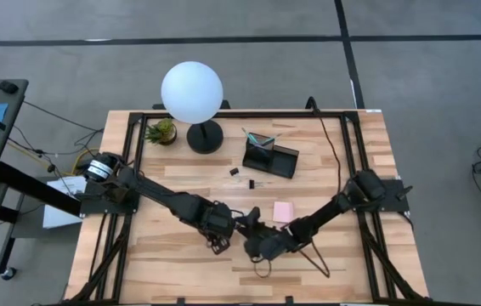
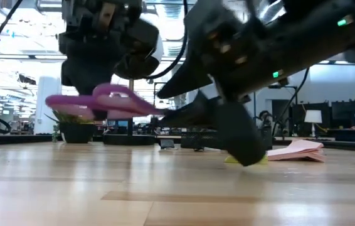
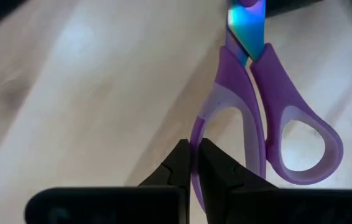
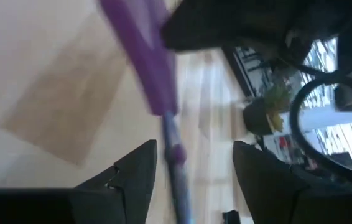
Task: Pick and place office supplies into organizer
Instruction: Put the purple scissors into the black desk organizer
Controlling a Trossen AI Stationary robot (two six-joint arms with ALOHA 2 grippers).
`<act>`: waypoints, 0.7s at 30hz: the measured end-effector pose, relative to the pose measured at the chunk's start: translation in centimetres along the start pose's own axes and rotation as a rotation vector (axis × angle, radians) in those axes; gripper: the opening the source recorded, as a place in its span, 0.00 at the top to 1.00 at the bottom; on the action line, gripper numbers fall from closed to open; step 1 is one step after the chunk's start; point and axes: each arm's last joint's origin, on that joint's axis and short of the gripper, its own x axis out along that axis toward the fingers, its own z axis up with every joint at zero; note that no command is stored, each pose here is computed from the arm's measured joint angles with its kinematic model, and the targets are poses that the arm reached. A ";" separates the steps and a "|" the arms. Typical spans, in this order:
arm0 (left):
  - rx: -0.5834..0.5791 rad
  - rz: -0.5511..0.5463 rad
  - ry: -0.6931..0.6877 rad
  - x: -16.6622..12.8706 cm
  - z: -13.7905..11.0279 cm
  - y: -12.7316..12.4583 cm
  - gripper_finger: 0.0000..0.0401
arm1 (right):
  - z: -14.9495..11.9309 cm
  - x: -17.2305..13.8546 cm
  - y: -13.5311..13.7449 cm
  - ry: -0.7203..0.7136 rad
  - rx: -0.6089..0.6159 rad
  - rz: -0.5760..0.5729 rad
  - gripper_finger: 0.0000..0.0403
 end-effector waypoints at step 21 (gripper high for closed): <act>-0.011 -0.070 0.009 -0.7 2.3 0.9 0.99 | -0.2 -0.2 0.6 0.087 0.094 -0.047 0.83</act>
